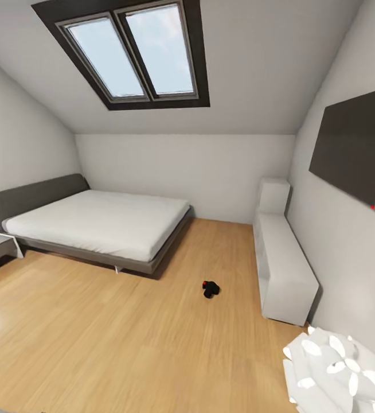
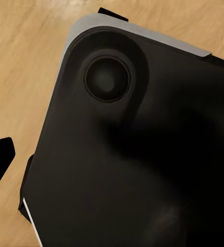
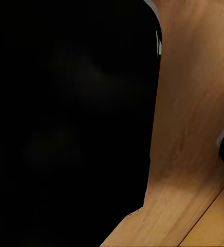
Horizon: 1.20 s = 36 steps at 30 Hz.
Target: Attach the digital camera to the camera tripod in the bedroom.
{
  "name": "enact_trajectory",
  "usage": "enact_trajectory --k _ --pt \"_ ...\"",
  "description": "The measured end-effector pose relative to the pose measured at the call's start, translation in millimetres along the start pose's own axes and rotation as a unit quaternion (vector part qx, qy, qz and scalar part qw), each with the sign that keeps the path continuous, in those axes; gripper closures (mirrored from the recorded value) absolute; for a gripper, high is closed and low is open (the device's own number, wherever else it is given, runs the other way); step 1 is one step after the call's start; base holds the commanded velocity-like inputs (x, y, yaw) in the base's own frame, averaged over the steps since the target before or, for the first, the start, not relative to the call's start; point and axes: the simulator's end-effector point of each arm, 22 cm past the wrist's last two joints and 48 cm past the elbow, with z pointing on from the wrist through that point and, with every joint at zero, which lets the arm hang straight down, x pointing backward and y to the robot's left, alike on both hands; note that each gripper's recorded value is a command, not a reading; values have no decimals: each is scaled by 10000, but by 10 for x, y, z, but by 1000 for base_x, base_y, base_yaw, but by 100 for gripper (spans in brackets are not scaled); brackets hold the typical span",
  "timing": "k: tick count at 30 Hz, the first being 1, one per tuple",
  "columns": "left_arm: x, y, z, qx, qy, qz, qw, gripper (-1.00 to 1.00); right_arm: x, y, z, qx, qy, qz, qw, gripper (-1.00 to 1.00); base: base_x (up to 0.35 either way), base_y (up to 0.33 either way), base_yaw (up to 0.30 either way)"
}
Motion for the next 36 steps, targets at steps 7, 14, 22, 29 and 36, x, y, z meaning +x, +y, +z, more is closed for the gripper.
enact_trajectory --k 7,14,22,29,36 --pt "0 0 0 0 0 -1 10000 -100 0 0 0 0 -1 -1 10000 -100 313 0 8" --pt "2 1 0 -1 2 -1 10000 -100 2 0 0 -1 4 -2 10000 -100 314 0 1" --pt "2 1 0 -1 2 -1 10000 -100 2 1 0 -1 4 -2 10000 -100 314 -13 0" --pt "0 0 0 0 1 -1 10000 -100 0 0 0 -1 -1 -2 10000 -100 314 -79 0" --pt "0 0 0 0 1 -1 10000 -100 -1 0 0 -1 -1 -2 10000 -100 314 -96 0"
